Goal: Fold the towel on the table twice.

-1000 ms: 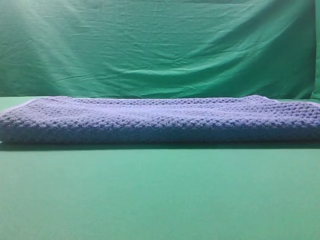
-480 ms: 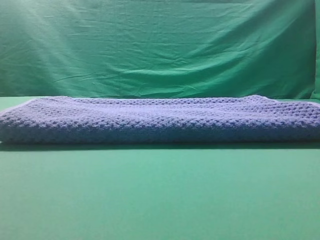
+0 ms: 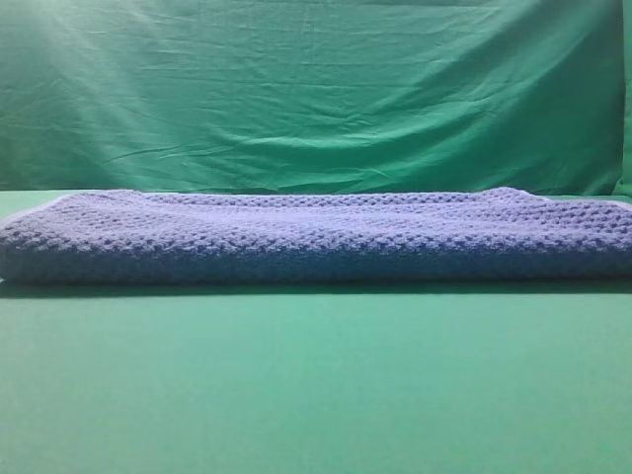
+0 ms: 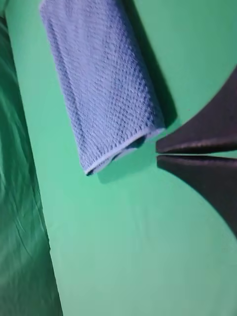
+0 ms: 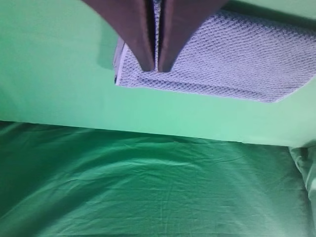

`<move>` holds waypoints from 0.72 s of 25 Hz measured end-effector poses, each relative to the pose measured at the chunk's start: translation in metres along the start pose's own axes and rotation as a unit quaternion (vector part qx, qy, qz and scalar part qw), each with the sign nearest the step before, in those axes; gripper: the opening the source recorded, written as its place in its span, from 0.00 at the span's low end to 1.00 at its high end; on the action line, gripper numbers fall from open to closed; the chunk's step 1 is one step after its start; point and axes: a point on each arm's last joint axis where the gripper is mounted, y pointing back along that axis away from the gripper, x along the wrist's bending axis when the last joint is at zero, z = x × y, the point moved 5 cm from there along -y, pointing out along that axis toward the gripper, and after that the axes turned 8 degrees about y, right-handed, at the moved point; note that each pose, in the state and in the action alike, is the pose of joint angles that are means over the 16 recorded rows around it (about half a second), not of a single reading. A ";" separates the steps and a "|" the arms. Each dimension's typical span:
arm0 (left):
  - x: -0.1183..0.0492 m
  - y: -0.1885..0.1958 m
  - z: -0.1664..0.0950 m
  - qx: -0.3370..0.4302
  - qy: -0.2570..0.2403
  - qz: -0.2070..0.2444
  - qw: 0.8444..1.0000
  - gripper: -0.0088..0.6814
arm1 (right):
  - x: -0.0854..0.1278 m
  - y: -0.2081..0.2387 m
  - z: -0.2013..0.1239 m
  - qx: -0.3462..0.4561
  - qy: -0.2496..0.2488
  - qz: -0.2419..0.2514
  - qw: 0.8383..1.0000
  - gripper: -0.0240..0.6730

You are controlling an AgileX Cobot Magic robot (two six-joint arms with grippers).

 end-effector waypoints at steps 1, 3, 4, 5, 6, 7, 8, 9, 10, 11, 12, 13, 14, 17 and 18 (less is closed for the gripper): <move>0.001 -0.001 -0.002 0.000 -0.004 0.003 1.000 0.01 | 0.000 -0.002 -0.003 0.001 0.000 -0.001 1.000 0.03; 0.003 -0.003 -0.004 -0.001 -0.009 0.007 1.000 0.01 | 0.001 -0.005 -0.009 0.003 -0.001 -0.001 1.000 0.03; 0.003 -0.003 -0.004 -0.002 -0.011 0.009 1.000 0.01 | 0.001 -0.006 -0.012 0.004 -0.001 -0.002 1.000 0.03; 0.003 -0.003 -0.004 -0.003 -0.013 0.010 1.000 0.01 | 0.001 -0.007 -0.014 0.006 -0.001 -0.002 1.000 0.03; 0.004 -0.004 -0.004 -0.004 -0.013 0.010 1.000 0.01 | 0.001 -0.008 -0.016 0.008 -0.001 -0.001 1.000 0.03; 0.004 -0.004 -0.004 -0.006 -0.013 0.010 1.000 0.01 | 0.002 -0.008 -0.018 0.010 -0.001 -0.001 1.000 0.03; 0.003 -0.004 -0.003 -0.008 -0.012 0.010 1.000 0.01 | 0.002 -0.009 -0.020 0.012 -0.002 -0.001 1.000 0.03; 0.003 -0.004 -0.003 -0.009 -0.011 0.010 1.000 0.01 | 0.002 -0.009 -0.021 0.013 -0.002 -0.001 1.000 0.03; 0.003 -0.004 -0.003 -0.010 -0.011 0.009 1.000 0.01 | 0.002 -0.010 -0.022 0.015 -0.002 -0.001 1.000 0.03; 0.003 -0.004 -0.003 -0.010 -0.010 0.009 1.000 0.01 | 0.002 -0.010 -0.023 0.016 -0.002 0.000 1.000 0.03; 0.003 -0.004 -0.003 -0.011 -0.010 0.009 1.000 0.01 | 0.002 -0.010 -0.023 0.017 -0.002 0.000 1.000 0.03; 0.003 -0.004 -0.003 -0.011 -0.010 0.009 1.000 0.01 | 0.002 -0.010 -0.024 0.019 -0.002 0.000 1.000 0.03; 0.003 -0.004 -0.003 -0.010 -0.010 0.009 1.000 0.01 | 0.003 -0.010 -0.025 0.020 -0.002 0.000 1.000 0.03; 0.004 -0.006 -0.007 -0.005 -0.009 0.009 1.000 0.01 | 0.003 -0.010 -0.026 0.026 -0.001 0.002 1.000 0.03; 0.004 -0.007 -0.009 -0.002 -0.009 0.010 1.000 0.01 | 0.003 -0.010 -0.027 0.029 0.000 0.002 1.000 0.03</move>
